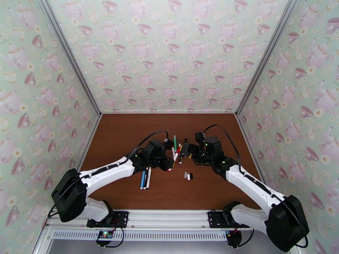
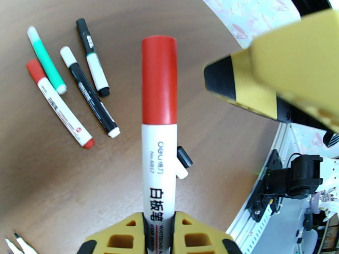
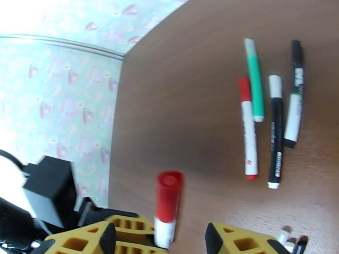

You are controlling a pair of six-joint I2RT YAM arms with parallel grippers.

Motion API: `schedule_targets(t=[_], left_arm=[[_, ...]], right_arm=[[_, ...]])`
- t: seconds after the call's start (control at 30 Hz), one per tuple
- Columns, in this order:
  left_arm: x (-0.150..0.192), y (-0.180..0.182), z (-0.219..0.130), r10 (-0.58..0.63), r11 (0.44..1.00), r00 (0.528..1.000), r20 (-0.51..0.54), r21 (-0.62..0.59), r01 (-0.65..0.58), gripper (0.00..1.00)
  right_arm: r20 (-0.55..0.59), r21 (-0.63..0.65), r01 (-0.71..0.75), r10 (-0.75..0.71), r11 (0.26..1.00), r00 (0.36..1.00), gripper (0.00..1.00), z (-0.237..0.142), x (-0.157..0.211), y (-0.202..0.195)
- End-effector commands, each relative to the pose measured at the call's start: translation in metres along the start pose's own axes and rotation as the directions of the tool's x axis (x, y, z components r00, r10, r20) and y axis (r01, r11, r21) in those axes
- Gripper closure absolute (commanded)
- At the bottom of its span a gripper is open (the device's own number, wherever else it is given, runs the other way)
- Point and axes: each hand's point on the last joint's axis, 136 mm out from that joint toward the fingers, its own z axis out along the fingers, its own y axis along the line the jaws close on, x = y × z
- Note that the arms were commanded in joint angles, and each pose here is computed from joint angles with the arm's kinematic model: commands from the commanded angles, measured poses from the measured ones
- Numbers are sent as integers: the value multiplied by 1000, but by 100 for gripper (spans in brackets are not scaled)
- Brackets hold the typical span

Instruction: Open the pen caps

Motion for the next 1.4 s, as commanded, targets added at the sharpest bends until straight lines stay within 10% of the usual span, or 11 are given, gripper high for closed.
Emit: schedule_targets(t=[0.0, 0.8, 1.37], left_arm=[[-6, -21, -7, -16, 996, 999, 38, 93, 13, 85], [-5, -41, -13, 16, 984, 1000, 18, 179, -20, 86], [-5, -42, -16, 13, 983, 1000, 20, 182, -17, 85]], right_arm=[[-26, -56, 17, -18, 998, 1000, 44, 5, -3, 16], [-74, -39, 23, -26, 999, 997, 72, 14, 4, 15], [-86, -34, 22, -25, 999, 996, 73, 19, 4, 12]])
